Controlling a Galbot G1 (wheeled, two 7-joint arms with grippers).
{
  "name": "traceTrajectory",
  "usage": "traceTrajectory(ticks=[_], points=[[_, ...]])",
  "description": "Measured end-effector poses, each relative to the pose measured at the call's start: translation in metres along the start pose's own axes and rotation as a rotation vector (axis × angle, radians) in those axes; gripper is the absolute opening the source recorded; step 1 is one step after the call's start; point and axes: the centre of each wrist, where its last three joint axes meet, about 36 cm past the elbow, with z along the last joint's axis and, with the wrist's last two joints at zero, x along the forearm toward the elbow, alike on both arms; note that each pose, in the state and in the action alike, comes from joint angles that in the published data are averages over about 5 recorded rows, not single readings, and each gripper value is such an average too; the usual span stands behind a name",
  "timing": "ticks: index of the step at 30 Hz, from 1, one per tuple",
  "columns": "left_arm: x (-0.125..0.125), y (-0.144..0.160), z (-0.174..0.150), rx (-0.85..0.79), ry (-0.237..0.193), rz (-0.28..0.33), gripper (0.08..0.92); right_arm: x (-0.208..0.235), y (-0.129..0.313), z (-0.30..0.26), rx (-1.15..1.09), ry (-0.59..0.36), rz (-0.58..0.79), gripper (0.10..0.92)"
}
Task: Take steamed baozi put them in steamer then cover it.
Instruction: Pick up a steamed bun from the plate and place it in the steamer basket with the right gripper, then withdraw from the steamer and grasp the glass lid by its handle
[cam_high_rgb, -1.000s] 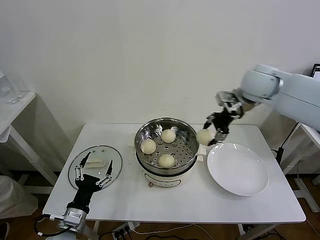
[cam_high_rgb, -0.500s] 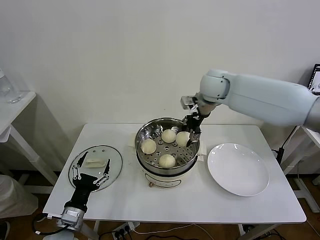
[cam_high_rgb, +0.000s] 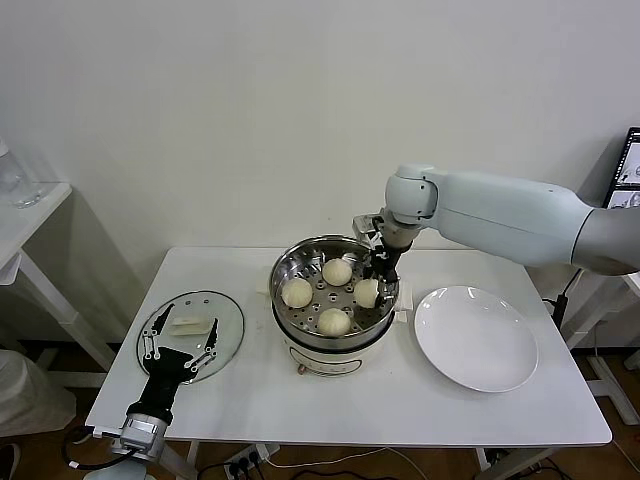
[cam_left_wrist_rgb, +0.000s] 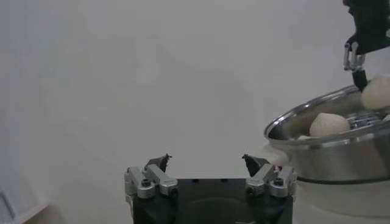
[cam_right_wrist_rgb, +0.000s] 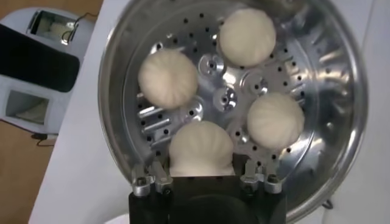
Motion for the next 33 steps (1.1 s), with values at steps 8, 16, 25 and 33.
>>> traceTrajectory(ticks=[8, 16, 25, 33], points=[[0.000, 0.000, 0.000, 0.002, -0.002, -0.001, 0.823, -0.014, -0.002, -0.001, -0.001, 0.010, -0.003, 0.713], [-0.001, 0.001, 0.000, -0.001, -0.002, -0.004, 0.823, -0.018, -0.003, 0.000, -0.003, 0.003, 0.010, 0.801], [0.000, 0.000, 0.000, 0.000, -0.001, -0.001, 0.823, 0.011, -0.002, 0.011, -0.028, -0.055, 0.041, 0.823], [0.001, -0.001, -0.006, -0.002, -0.013, 0.001, 0.823, 0.061, 0.012, 0.051, -0.105, -0.165, 0.072, 0.823]])
